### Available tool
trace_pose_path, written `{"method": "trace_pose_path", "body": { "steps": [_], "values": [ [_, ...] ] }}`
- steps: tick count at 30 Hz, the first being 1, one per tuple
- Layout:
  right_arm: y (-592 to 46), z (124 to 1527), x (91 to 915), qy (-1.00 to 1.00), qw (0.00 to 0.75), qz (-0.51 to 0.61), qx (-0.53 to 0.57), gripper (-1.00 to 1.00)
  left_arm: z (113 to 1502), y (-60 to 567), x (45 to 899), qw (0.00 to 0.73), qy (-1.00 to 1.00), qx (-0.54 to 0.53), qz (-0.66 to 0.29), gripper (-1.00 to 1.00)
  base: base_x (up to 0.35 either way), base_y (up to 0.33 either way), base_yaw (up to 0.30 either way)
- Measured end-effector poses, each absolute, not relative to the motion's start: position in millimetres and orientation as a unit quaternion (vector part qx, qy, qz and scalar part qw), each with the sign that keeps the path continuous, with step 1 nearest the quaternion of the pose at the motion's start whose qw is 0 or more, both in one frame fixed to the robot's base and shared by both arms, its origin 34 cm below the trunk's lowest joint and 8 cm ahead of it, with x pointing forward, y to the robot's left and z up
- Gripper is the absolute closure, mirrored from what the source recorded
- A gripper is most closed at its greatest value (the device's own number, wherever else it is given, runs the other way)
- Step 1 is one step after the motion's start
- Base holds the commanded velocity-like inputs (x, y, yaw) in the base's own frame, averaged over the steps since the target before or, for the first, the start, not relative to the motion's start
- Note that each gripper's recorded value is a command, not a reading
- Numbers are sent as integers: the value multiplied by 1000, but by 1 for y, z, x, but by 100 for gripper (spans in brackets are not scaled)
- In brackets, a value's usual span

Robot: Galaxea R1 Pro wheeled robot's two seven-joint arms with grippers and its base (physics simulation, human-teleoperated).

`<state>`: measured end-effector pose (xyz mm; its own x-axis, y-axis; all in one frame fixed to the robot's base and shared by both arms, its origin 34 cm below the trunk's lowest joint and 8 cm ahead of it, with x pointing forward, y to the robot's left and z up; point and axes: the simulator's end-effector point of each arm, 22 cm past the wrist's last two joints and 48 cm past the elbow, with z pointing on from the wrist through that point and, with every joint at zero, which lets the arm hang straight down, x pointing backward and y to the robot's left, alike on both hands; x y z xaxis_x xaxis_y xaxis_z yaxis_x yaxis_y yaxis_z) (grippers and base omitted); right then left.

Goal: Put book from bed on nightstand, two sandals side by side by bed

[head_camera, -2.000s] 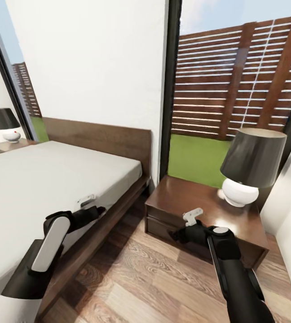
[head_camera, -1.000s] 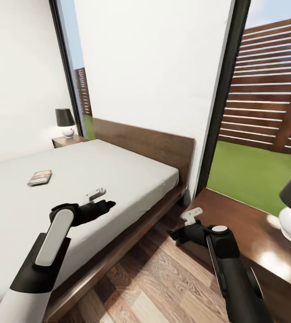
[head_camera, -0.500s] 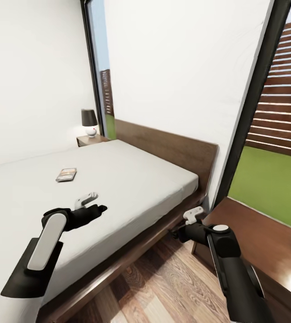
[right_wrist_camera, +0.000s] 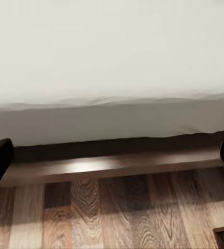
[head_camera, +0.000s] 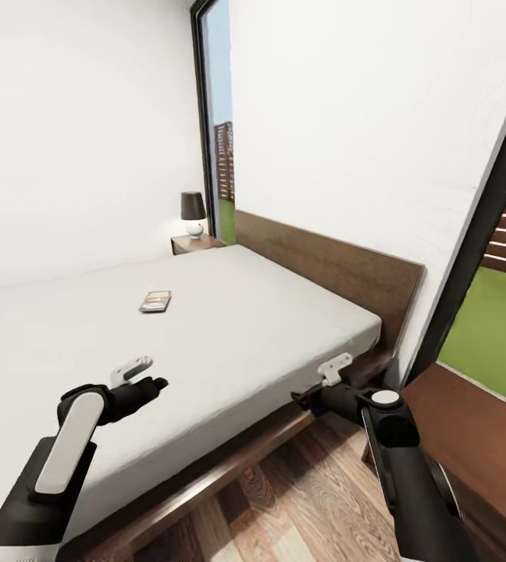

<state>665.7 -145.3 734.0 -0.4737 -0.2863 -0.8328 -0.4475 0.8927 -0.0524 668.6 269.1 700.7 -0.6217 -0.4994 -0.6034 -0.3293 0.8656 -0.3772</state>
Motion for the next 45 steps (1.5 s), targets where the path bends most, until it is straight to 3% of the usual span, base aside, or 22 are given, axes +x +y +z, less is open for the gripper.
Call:
{"method": "trace_pose_path", "body": {
  "steps": [19, 45],
  "values": [
    [-144, 747, 668, 853, 468, 87, -216, -100, 715, 271, 674, 370, 892, -235, -110, -100, 13, -9, 285],
    [-144, 746, 667, 853, 466, 88, -216, -100, 714, 271, 673, 369, 893, -235, -108, -100, 248, -168, 285]
  ]
}}
